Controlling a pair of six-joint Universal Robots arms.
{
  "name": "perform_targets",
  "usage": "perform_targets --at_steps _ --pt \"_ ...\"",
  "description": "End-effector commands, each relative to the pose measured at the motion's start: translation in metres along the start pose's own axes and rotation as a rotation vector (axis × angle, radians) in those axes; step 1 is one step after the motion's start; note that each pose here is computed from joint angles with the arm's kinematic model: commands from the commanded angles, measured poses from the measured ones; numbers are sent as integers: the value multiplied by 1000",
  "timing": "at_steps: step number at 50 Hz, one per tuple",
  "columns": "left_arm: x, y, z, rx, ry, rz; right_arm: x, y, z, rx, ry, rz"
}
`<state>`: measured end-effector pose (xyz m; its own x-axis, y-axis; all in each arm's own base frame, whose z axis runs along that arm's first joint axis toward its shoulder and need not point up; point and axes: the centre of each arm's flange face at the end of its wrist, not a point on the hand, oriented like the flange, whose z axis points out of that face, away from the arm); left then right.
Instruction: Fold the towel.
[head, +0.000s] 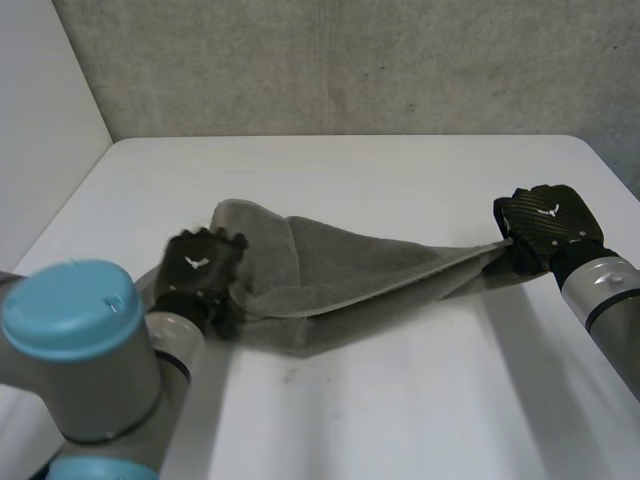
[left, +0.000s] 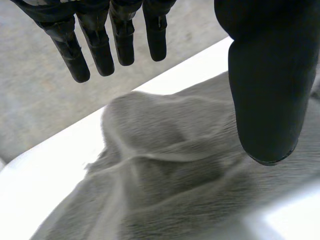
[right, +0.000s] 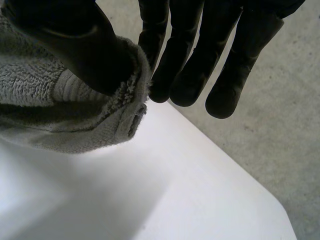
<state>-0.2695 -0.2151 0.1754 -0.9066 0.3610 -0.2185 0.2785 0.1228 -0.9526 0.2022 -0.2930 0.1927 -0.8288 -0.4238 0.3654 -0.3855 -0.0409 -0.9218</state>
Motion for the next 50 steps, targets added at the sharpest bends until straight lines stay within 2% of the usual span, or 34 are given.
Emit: perform_targets --at_steps 1,6,8,20,25,27,32,38,50 --pt "-30 -10 25 0 -7 -27 -1 7 1 -21 -7 6" --pt "-32 -12 50 -14 115 -39 -4 9 -1 -27 -17 8" --pt "-35 -12 56 -27 127 -43 -6 12 -1 -37 -23 10" --pt "-65 12 101 -118 81 -61 -9 18 0 -54 -32 14" --pt "-71 20 114 -126 70 3 -9 18 1 -54 -32 13" --pt "-75 26 121 -133 69 58 -9 19 1 -56 -33 13" --pt "-73 34 127 -133 125 107 -10 19 1 -58 -35 14" --pt "-64 39 131 -113 208 108 -10 20 1 -60 -36 13" --pt "-63 45 144 -125 217 106 -11 23 1 -70 -41 16"
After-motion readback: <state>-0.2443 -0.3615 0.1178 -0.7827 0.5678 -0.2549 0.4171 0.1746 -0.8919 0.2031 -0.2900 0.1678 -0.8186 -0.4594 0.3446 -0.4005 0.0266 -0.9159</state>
